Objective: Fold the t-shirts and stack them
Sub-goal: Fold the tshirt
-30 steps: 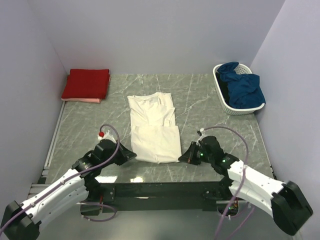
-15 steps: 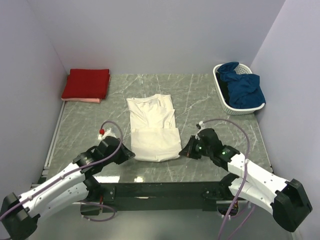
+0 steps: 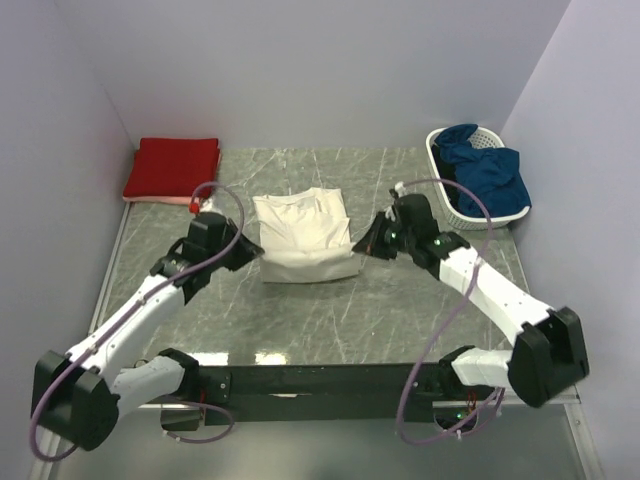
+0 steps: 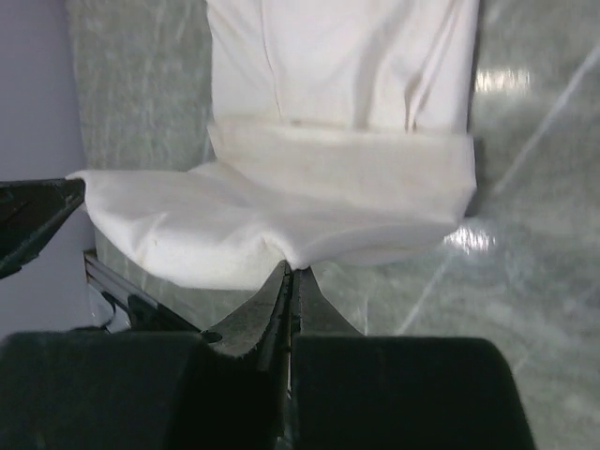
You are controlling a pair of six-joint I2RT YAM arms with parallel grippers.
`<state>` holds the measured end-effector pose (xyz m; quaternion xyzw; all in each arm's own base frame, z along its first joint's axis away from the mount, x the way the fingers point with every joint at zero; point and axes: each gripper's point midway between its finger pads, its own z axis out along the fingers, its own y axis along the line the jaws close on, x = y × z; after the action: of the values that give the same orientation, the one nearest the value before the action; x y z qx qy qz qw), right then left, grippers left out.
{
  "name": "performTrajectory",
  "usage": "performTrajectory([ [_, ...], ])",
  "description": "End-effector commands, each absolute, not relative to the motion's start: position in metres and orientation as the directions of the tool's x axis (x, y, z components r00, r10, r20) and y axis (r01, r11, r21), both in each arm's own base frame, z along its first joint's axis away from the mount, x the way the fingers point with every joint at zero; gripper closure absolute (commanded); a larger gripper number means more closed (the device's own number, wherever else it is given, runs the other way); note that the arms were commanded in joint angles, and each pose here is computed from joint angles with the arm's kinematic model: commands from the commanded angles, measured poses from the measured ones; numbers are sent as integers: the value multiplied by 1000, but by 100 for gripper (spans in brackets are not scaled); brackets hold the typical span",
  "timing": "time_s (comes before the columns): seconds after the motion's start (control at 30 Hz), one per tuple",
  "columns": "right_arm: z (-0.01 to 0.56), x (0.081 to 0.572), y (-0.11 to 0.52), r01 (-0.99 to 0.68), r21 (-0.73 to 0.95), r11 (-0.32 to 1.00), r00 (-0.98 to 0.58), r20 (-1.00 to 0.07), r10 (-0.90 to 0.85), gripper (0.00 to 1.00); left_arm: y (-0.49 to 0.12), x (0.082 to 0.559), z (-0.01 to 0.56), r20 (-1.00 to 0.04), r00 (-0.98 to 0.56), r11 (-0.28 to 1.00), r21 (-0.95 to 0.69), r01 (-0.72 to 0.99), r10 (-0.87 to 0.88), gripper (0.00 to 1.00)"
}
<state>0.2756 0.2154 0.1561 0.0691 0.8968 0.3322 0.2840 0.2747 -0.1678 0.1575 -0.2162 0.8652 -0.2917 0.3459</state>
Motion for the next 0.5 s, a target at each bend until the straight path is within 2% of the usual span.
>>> performTrajectory([
  [0.0,178,316,223,-104,642,760,-813,-495,306,100,-175,310,199,-528,-643,713,-700,-41,-555,100],
  [0.13,198,366,231,-114,672,732,-806,-493,327,100,-170,352,198,-515,-645,711,-700,-64,-565,100],
  [0.2,186,385,237,-94,675,732,-827,-462,320,100,-165,377,199,-510,-639,711,-698,-84,-576,100],
  [0.23,202,401,237,-120,680,723,-811,-487,324,100,-161,386,200,-508,-634,707,-702,-87,-583,100],
  [0.27,188,413,242,-102,678,728,-828,-463,316,100,-161,398,209,-515,-623,701,-709,-75,-588,100],
  [0.37,203,447,246,-124,683,720,-813,-486,321,100,-156,431,201,-501,-628,697,-711,-93,-595,100],
  [0.4,185,460,249,-102,684,722,-831,-458,316,100,-154,441,184,-479,-643,700,-703,-125,-597,100],
  [0.47,196,483,254,-127,699,704,-822,-471,320,100,-147,462,186,-481,-629,688,-715,-122,-611,100],
])
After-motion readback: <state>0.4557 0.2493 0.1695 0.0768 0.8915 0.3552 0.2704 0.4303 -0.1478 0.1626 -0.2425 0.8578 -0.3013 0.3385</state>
